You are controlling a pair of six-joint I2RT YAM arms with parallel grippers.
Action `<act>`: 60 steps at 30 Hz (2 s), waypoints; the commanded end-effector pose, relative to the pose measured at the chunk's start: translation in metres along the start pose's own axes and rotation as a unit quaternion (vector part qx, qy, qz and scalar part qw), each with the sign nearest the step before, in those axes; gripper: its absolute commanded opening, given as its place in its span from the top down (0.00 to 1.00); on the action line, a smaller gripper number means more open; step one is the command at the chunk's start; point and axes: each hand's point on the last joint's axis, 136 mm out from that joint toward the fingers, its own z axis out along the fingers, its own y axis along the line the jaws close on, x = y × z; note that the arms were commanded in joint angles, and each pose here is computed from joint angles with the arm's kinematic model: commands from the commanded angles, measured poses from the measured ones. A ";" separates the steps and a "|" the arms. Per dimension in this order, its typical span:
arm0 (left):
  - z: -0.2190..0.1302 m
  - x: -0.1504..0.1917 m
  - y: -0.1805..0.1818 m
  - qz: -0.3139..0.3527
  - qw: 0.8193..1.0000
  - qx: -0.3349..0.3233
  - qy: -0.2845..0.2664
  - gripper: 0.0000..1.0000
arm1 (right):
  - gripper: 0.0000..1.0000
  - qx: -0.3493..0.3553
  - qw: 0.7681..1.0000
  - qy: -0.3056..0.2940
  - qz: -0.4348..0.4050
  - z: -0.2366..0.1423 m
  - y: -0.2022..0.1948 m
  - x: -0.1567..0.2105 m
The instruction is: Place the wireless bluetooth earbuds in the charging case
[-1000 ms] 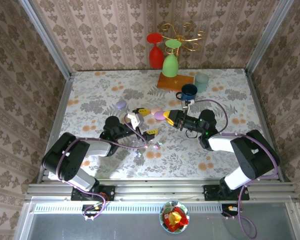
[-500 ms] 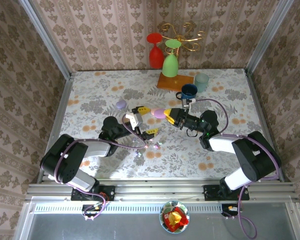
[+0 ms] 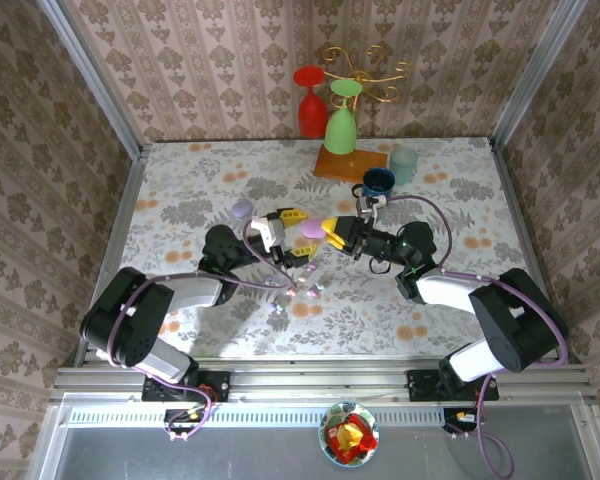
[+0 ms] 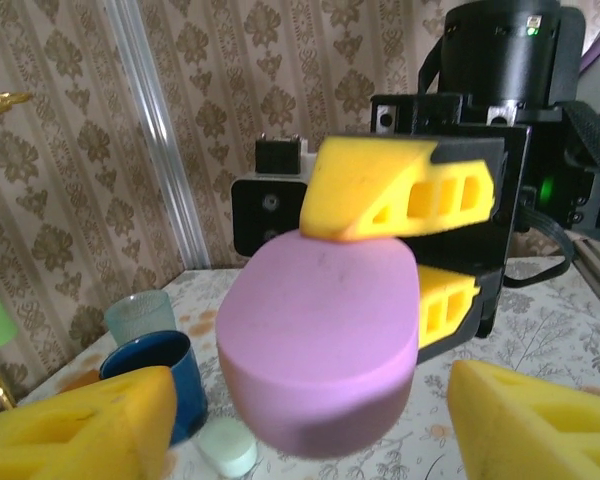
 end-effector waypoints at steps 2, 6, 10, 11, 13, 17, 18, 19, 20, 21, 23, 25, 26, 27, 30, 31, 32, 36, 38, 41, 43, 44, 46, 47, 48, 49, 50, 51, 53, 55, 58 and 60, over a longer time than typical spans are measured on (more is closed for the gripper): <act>0.005 -0.007 -0.002 -0.002 0.999 0.033 -0.013 0.38 | 1.00 -0.032 0.999 -0.003 -0.019 0.004 0.023 -0.002; 0.007 -0.008 -0.003 -0.011 0.999 0.041 -0.014 0.46 | 1.00 -0.033 0.999 -0.006 -0.025 0.004 0.024 -0.003; 0.008 -0.010 -0.003 -0.013 0.999 0.045 -0.016 0.54 | 1.00 -0.033 0.999 -0.004 -0.025 0.006 0.024 -0.003; 0.008 -0.010 -0.003 -0.013 0.999 0.045 -0.017 0.55 | 1.00 -0.033 0.999 -0.003 -0.025 0.006 0.024 -0.003; 0.008 -0.012 -0.004 -0.012 0.999 0.047 -0.018 0.58 | 1.00 -0.032 0.999 -0.002 -0.024 0.007 0.023 -0.002; 0.007 -0.014 -0.005 -0.013 0.999 0.048 -0.019 0.57 | 1.00 -0.028 0.999 -0.003 -0.020 0.007 0.018 -0.003; 0.007 -0.014 -0.005 -0.014 0.999 0.048 -0.019 0.57 | 1.00 -0.027 0.999 -0.003 -0.019 0.008 0.017 -0.003; 0.007 -0.013 -0.005 -0.017 0.999 0.048 -0.019 0.57 | 1.00 -0.027 0.999 -0.004 -0.018 0.008 0.017 -0.003; 0.007 -0.013 -0.005 -0.019 0.998 0.049 -0.018 0.57 | 1.00 -0.028 0.999 -0.004 -0.019 0.008 0.017 -0.004; 0.007 -0.012 -0.005 -0.020 0.998 0.050 -0.018 0.56 | 1.00 -0.028 0.999 -0.004 -0.019 0.008 0.018 -0.004; 0.008 -0.012 -0.006 -0.021 0.998 0.051 -0.018 0.52 | 1.00 -0.027 0.999 -0.003 -0.020 0.008 0.017 -0.004; 0.008 -0.012 -0.006 -0.021 0.998 0.051 -0.018 0.49 | 1.00 -0.027 0.999 -0.005 -0.019 0.008 0.017 -0.004; 0.008 -0.011 -0.006 -0.021 0.998 0.051 -0.017 0.49 | 1.00 -0.026 1.000 -0.005 -0.018 0.008 0.016 -0.004; 0.007 -0.012 -0.006 -0.020 0.998 0.051 -0.017 0.49 | 1.00 -0.025 1.000 -0.006 -0.017 0.008 0.016 -0.004; 0.008 -0.012 -0.006 -0.021 0.998 0.053 -0.017 0.52 | 1.00 -0.024 1.000 -0.006 -0.017 0.008 0.014 -0.005; 0.008 -0.012 -0.007 -0.022 0.998 0.053 -0.017 0.53 | 1.00 -0.025 1.000 -0.007 -0.017 0.008 0.015 -0.005; 0.008 -0.012 -0.007 -0.023 0.998 0.055 -0.017 0.56 | 1.00 -0.024 1.000 -0.007 -0.017 0.008 0.013 -0.005; 0.008 -0.013 -0.008 -0.026 0.998 0.058 -0.018 0.61 | 1.00 -0.018 1.000 -0.008 -0.011 0.008 0.008 -0.005; 0.007 -0.012 -0.009 -0.027 0.998 0.060 -0.017 0.64 | 1.00 -0.018 1.000 -0.009 -0.011 0.008 0.008 -0.005; 0.007 -0.010 -0.010 -0.024 0.998 0.060 -0.015 0.68 | 1.00 -0.018 1.000 -0.010 -0.012 0.008 0.007 -0.006; 0.006 -0.008 -0.009 -0.022 0.998 0.055 -0.013 0.68 | 0.90 -0.016 1.000 -0.010 -0.013 0.008 0.006 -0.006; 0.005 -0.006 -0.009 -0.025 0.998 0.053 -0.011 0.68 | 0.83 -0.017 1.000 -0.011 -0.017 0.008 0.008 -0.007; 0.004 -0.004 -0.009 -0.029 0.998 0.051 -0.009 0.68 | 0.66 -0.015 1.000 -0.015 -0.021 0.007 0.007 -0.009; 0.003 -0.003 -0.010 -0.029 0.998 0.052 -0.008 0.68 | 0.57 -0.014 1.000 -0.018 -0.022 0.006 0.006 -0.010; 0.003 -0.002 -0.011 -0.029 0.998 0.052 -0.007 0.68 | 0.49 -0.012 0.999 -0.021 -0.024 0.005 0.005 -0.011; 0.002 0.000 -0.011 -0.030 0.998 0.051 -0.005 0.68 | 0.43 -0.010 0.999 -0.024 -0.026 0.004 0.003 -0.013; 0.001 0.001 -0.011 -0.029 0.998 0.049 -0.004 0.68 | 0.38 -0.006 0.999 -0.029 -0.027 0.002 0.001 -0.016; -0.001 0.004 -0.012 -0.031 0.998 0.048 0.000 0.68 | 0.34 -0.003 0.999 -0.033 -0.032 -0.002 0.000 -0.020; -0.003 0.008 -0.012 -0.033 0.998 0.046 0.003 0.68 | 0.31 0.005 0.998 -0.040 -0.043 -0.011 -0.003 -0.028; -0.006 0.012 -0.014 -0.034 0.998 0.046 0.008 0.68 | 0.30 0.023 0.997 -0.053 -0.053 -0.023 -0.007 -0.038; -0.008 0.017 -0.017 -0.039 0.998 0.047 0.013 0.69 | 0.29 0.069 0.993 -0.054 -0.080 -0.034 -0.018 -0.044; -0.010 0.022 -0.018 -0.044 0.998 0.048 0.018 0.69 | 0.28 0.103 0.987 -0.042 -0.117 -0.040 -0.018 -0.042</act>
